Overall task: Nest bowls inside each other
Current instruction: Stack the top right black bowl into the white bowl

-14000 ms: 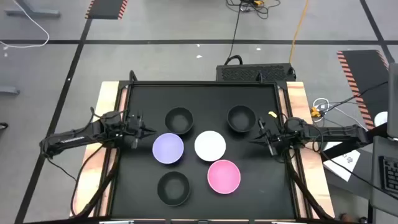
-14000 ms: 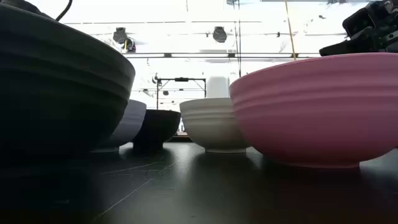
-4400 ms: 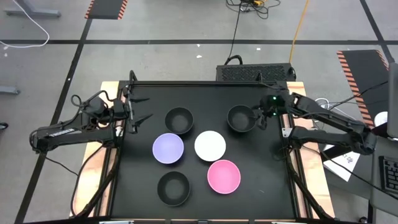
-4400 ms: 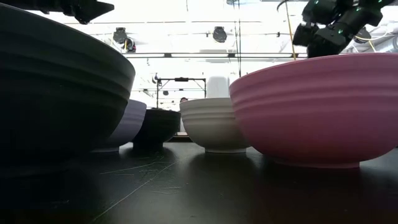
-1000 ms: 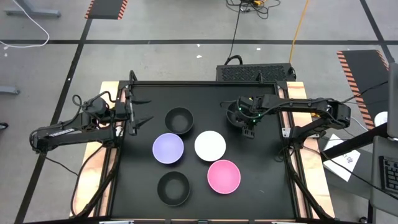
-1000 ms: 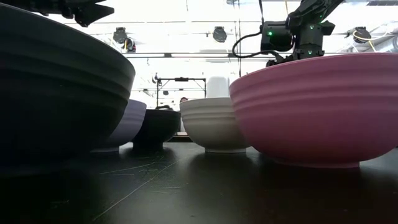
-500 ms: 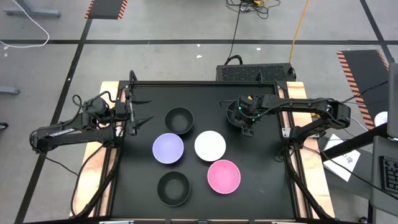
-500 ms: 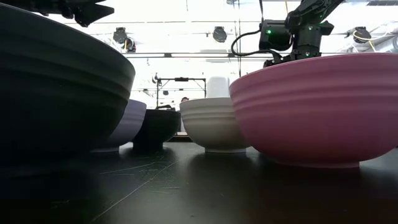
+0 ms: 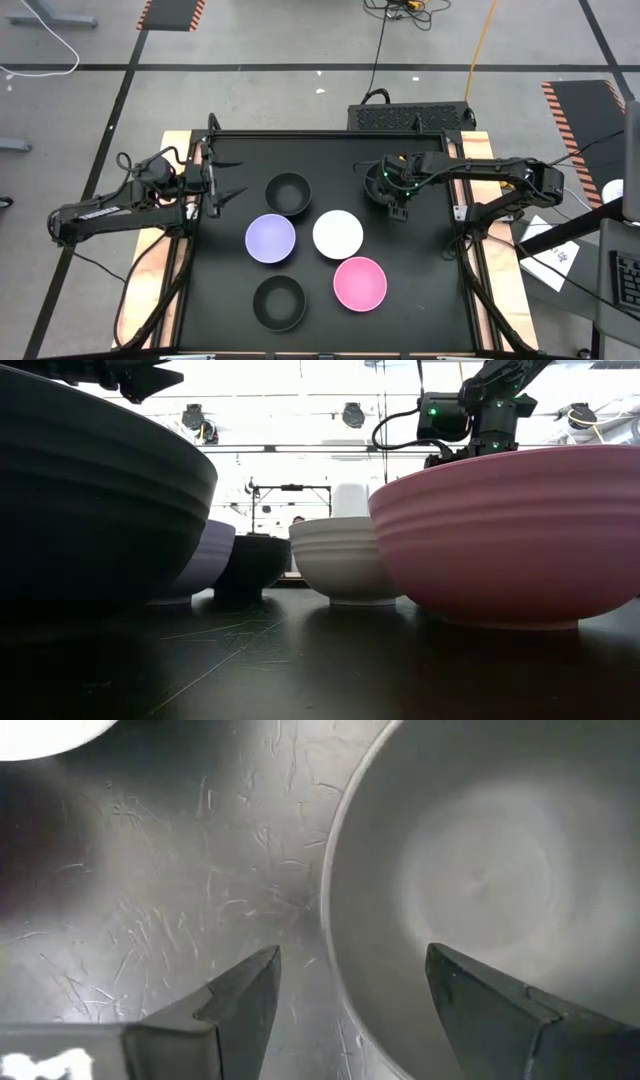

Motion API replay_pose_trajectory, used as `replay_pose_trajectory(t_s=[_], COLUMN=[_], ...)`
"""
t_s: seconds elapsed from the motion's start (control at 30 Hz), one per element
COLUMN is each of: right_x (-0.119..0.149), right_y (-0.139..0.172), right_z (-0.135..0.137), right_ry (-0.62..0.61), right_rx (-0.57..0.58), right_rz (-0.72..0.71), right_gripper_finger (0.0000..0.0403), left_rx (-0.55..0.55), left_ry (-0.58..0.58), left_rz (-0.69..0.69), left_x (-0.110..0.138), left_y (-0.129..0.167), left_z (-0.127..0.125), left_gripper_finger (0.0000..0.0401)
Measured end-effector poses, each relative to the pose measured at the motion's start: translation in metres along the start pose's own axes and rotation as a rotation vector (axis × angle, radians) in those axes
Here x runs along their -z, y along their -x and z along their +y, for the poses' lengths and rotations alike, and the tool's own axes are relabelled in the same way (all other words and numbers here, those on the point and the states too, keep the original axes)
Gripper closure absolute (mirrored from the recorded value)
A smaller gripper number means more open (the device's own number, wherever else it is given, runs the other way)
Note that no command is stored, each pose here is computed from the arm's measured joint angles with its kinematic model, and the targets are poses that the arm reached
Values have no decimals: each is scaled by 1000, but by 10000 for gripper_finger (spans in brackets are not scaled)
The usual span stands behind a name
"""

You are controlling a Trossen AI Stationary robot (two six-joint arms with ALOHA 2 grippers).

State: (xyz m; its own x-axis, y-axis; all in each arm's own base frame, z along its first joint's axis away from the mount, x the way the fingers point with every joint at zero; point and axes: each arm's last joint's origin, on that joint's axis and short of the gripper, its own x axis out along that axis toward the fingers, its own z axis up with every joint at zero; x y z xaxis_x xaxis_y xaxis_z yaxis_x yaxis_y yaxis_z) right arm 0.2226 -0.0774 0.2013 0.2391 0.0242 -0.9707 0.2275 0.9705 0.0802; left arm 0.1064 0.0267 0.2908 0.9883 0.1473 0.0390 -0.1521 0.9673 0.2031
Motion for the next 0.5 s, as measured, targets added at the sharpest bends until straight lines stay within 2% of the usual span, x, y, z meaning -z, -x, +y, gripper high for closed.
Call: replay_pose_trajectory(t_s=[0.3,0.5], right_x=[-2,-6], right_y=[-13,-31], right_z=[-2,-5], right_ry=[-3,24], right_rx=[25,20], right_rz=[56,108], right_gripper_finger=[162,192], left_rx=[3,4], left_ry=[5,9], left_rz=[19,19], left_x=[2,2], left_y=[0,0], left_z=[0,0], left_gripper_finger=[79,79])
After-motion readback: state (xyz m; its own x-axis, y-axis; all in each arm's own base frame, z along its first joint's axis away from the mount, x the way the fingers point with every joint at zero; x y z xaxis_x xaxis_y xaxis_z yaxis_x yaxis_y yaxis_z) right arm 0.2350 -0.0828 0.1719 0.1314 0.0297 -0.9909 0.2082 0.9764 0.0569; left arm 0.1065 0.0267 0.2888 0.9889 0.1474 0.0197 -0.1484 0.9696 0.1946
